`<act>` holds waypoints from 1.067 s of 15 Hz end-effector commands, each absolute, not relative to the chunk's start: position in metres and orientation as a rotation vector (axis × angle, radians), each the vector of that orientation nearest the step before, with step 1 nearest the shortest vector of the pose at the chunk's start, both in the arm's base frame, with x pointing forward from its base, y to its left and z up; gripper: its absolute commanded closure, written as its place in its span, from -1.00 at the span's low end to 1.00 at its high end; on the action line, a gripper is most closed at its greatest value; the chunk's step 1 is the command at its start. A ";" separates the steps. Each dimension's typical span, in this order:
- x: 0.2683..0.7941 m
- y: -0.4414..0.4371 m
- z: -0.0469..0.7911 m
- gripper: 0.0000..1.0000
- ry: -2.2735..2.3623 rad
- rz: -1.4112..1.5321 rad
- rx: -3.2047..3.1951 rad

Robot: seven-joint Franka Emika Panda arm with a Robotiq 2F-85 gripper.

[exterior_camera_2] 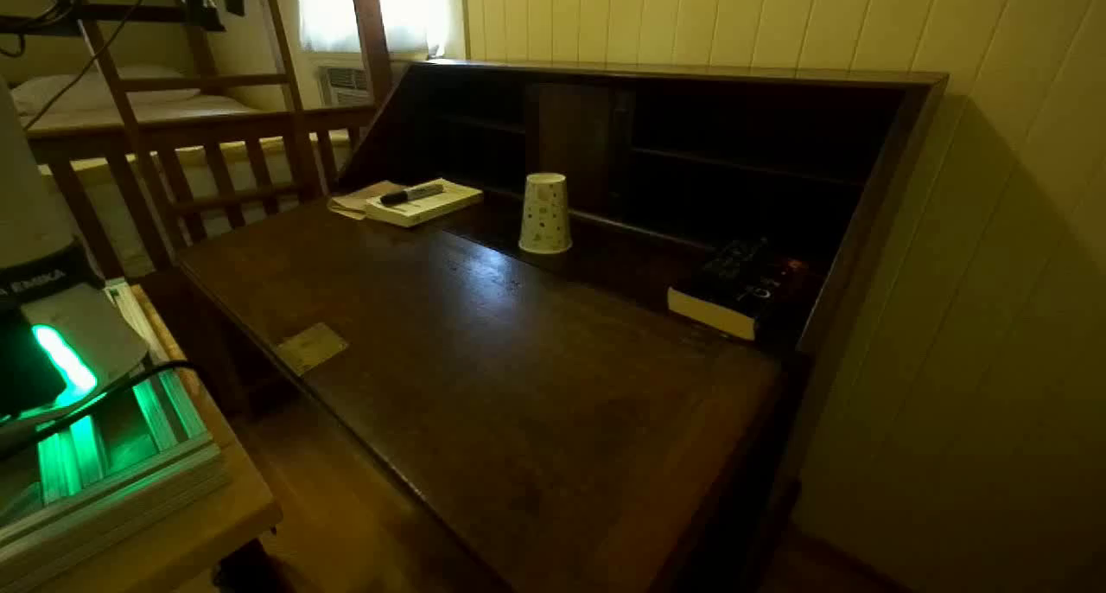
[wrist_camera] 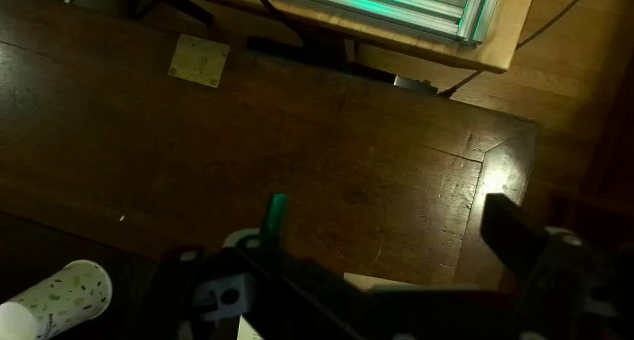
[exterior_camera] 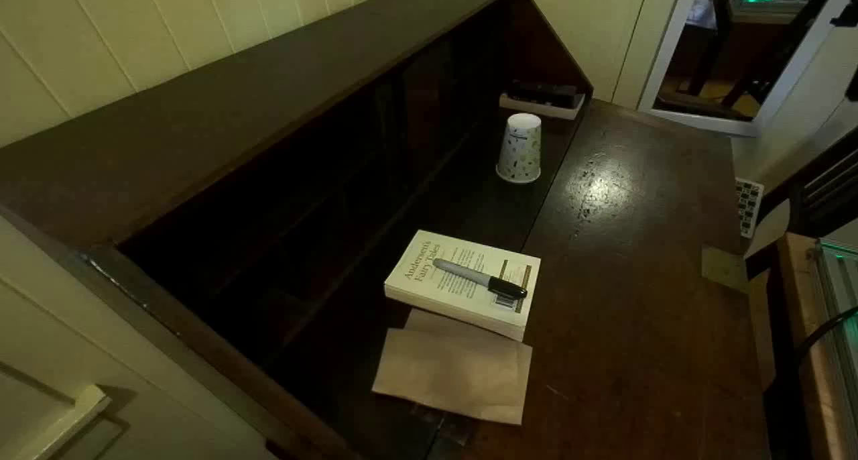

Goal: Open the cabinet door, then out the cup inside and close the cabinet door

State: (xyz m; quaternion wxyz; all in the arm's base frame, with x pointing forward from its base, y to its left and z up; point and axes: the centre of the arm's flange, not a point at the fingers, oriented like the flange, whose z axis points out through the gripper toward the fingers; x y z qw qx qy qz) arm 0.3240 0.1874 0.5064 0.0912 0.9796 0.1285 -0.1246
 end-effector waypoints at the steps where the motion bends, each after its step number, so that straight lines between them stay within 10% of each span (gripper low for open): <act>1: 0.324 0.187 0.506 -1.00 0.382 -0.370 2.911; 16: 0.447 0.116 0.475 -1.00 -0.181 -0.087 2.994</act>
